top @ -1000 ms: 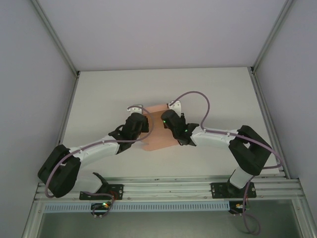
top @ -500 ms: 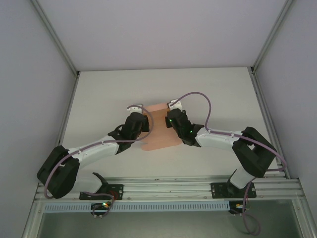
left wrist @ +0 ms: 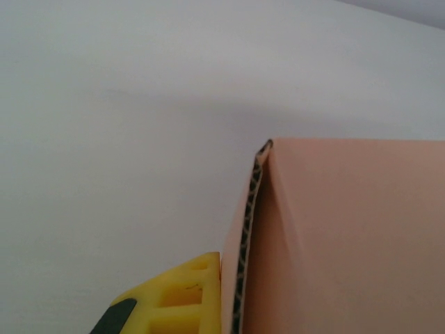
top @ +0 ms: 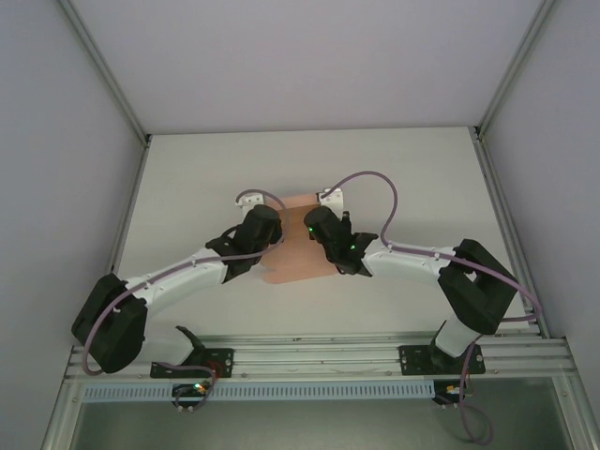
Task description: Assemble paper box
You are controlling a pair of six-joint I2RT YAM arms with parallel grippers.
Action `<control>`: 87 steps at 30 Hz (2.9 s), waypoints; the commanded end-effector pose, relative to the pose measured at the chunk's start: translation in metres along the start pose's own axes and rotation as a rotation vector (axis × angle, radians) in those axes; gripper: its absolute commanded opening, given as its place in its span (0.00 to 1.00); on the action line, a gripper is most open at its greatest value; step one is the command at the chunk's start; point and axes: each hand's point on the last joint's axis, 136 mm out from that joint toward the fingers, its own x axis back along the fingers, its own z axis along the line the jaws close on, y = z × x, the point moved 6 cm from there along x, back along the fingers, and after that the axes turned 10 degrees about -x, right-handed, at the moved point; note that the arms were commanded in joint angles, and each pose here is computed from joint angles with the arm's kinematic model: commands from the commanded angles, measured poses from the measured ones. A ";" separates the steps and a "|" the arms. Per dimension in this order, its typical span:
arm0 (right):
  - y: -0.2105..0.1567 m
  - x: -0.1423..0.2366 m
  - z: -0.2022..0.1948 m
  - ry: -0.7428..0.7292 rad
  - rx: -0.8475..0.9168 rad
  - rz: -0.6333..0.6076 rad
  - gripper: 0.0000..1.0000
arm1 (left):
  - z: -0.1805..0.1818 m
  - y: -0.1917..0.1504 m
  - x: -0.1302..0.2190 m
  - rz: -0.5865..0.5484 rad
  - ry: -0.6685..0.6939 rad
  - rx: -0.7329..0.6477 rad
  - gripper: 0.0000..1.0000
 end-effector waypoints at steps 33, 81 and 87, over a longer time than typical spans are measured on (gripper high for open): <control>0.033 0.119 -0.102 0.231 -0.094 0.109 1.00 | -0.014 0.040 -0.010 0.380 -0.532 -0.691 0.00; -0.014 0.115 -0.164 0.202 -0.143 0.291 0.99 | -0.107 -0.012 -0.044 0.698 -0.498 -1.608 1.00; -0.018 0.114 -0.164 0.211 -0.134 0.306 1.00 | -0.094 -0.012 -0.066 0.799 -0.514 -1.563 0.88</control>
